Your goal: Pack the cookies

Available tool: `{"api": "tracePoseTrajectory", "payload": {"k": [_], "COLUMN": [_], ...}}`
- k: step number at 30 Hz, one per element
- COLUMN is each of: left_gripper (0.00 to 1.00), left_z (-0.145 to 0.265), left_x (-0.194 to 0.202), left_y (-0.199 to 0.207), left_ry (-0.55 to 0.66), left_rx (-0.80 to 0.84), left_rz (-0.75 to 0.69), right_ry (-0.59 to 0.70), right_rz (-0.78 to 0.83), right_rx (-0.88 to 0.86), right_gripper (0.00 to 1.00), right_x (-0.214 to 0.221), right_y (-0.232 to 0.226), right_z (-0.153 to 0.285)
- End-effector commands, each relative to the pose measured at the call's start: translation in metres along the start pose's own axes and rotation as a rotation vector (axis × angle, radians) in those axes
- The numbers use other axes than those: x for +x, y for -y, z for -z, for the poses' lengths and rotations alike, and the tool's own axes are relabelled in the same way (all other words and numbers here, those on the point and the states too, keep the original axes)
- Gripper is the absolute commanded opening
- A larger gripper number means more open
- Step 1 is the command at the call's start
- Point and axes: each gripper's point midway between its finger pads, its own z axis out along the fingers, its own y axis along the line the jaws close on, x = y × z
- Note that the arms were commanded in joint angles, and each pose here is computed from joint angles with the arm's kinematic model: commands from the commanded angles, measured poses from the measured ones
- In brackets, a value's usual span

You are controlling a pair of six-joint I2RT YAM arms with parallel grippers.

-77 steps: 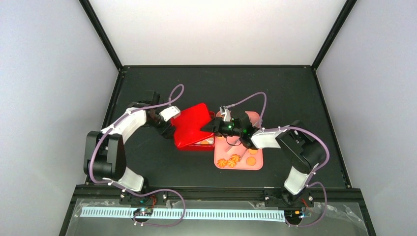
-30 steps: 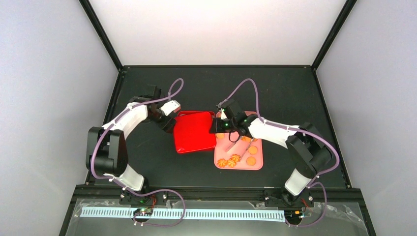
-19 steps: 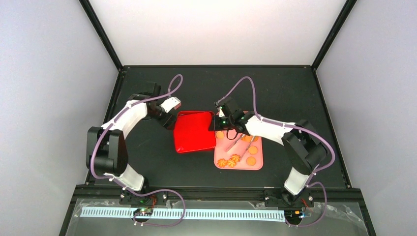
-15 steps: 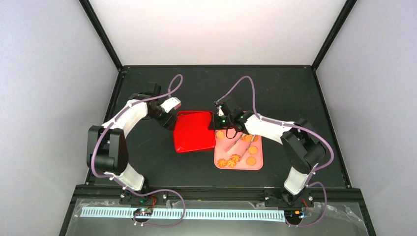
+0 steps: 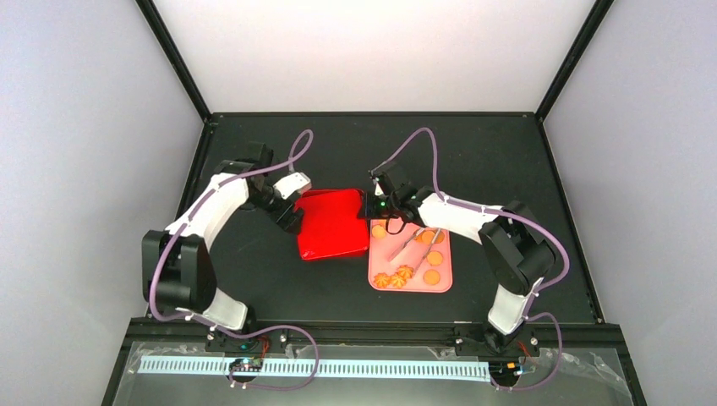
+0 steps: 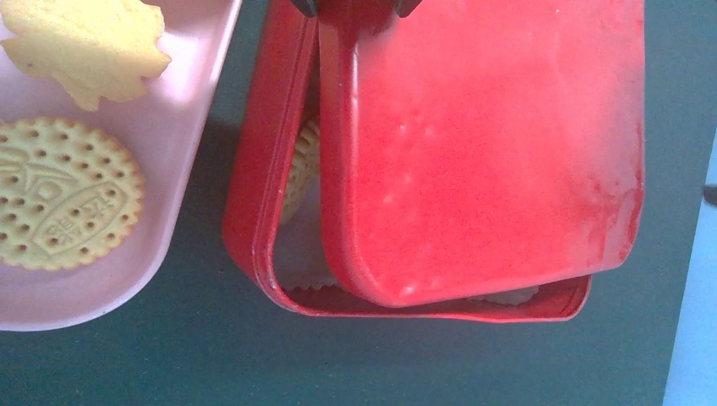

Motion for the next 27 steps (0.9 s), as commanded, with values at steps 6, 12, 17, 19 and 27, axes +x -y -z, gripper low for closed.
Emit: {"api": "tracePoseTrajectory", "payload": {"k": [6, 12, 17, 19, 27], "left_gripper": [0.99, 0.99, 0.99, 0.99, 0.99], "left_z": [-0.006, -0.012, -0.015, -0.015, -0.028], "left_x": [0.035, 0.03, 0.028, 0.023, 0.027], "left_y": [0.053, 0.042, 0.04, 0.035, 0.057], "left_ry": [-0.029, -0.032, -0.066, -0.058, -0.074], "left_rx": [0.04, -0.153, -0.333, -0.384, -0.355], "left_rz": [-0.227, -0.328, -0.404, -0.41, -0.447], "right_ry": [-0.001, 0.0, 0.002, 0.006, 0.008], "right_rz": [-0.038, -0.036, -0.038, -0.037, -0.036], "right_rx": [0.089, 0.106, 0.104, 0.105, 0.108], "right_gripper": [0.21, 0.21, 0.2, 0.2, 0.2], "right_x": [-0.002, -0.004, -0.004, -0.004, -0.003], "right_y": [0.018, 0.018, 0.018, 0.019, 0.02], "right_z": [-0.002, 0.001, 0.004, 0.005, 0.006]}}
